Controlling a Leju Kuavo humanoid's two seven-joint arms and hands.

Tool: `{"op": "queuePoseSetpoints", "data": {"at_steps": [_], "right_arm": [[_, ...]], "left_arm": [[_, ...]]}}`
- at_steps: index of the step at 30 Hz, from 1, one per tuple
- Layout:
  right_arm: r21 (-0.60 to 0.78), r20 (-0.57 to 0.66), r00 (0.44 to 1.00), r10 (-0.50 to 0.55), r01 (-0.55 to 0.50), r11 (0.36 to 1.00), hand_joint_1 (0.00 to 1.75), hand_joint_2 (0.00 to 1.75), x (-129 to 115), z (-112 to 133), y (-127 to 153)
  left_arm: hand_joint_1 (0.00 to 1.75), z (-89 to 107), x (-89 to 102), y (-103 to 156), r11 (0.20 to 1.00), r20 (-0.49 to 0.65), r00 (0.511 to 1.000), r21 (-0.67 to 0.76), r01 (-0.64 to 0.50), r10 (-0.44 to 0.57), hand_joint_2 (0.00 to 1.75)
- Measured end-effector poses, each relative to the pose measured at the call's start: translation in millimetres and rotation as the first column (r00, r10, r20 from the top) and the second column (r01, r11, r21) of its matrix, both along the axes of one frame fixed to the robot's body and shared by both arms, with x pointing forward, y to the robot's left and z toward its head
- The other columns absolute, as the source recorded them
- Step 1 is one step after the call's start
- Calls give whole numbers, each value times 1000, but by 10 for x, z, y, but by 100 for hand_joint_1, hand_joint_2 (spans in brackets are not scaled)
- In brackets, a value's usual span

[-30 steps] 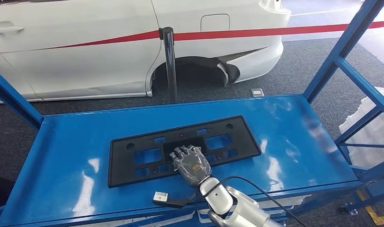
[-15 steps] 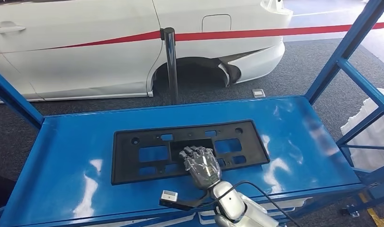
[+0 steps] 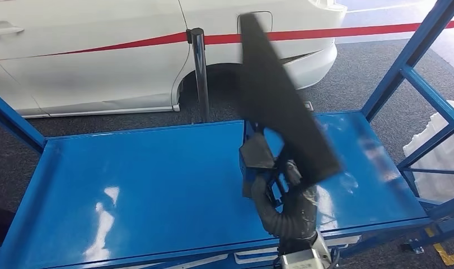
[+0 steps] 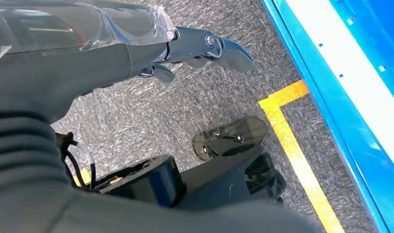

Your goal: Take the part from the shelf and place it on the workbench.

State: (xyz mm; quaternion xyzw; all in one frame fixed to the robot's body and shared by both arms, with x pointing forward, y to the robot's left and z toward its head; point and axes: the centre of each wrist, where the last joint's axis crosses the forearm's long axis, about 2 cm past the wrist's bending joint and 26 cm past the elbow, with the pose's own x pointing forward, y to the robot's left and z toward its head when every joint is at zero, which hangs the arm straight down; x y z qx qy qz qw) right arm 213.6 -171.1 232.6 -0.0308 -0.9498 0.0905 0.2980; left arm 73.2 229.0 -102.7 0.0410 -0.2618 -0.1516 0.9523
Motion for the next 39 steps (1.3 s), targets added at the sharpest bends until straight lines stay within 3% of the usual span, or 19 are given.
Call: {"op": "queuePoseSetpoints", "data": {"at_steps": [6, 13, 22, 33, 39], "right_arm": [[151, 175, 984, 29, -56, 987, 175, 175, -260, 379, -155], [209, 261, 964, 41, -98, 973, 175, 175, -392, 539, -206], [275, 285, 956, 76, -158, 948, 175, 175, -435, 589, -226], [462, 247, 946, 209, -305, 833, 175, 175, -417, 552, -238], [493, 246, 937, 250, -343, 800, 175, 175, -404, 532, -257]], "left_arm": [[0, -9, 5, 85, 1000, 22, 1000, 3, -21, 21, 175], [0, -11, 15, 119, 999, 35, 999, 2, -36, 36, 175], [0, -11, 17, 133, 998, 29, 998, 25, -62, 61, 175], [0, -14, 11, 125, 995, -58, 994, -10, -95, 95, 175], [0, -14, 12, 125, 995, -60, 994, -24, -92, 91, 175]]}}
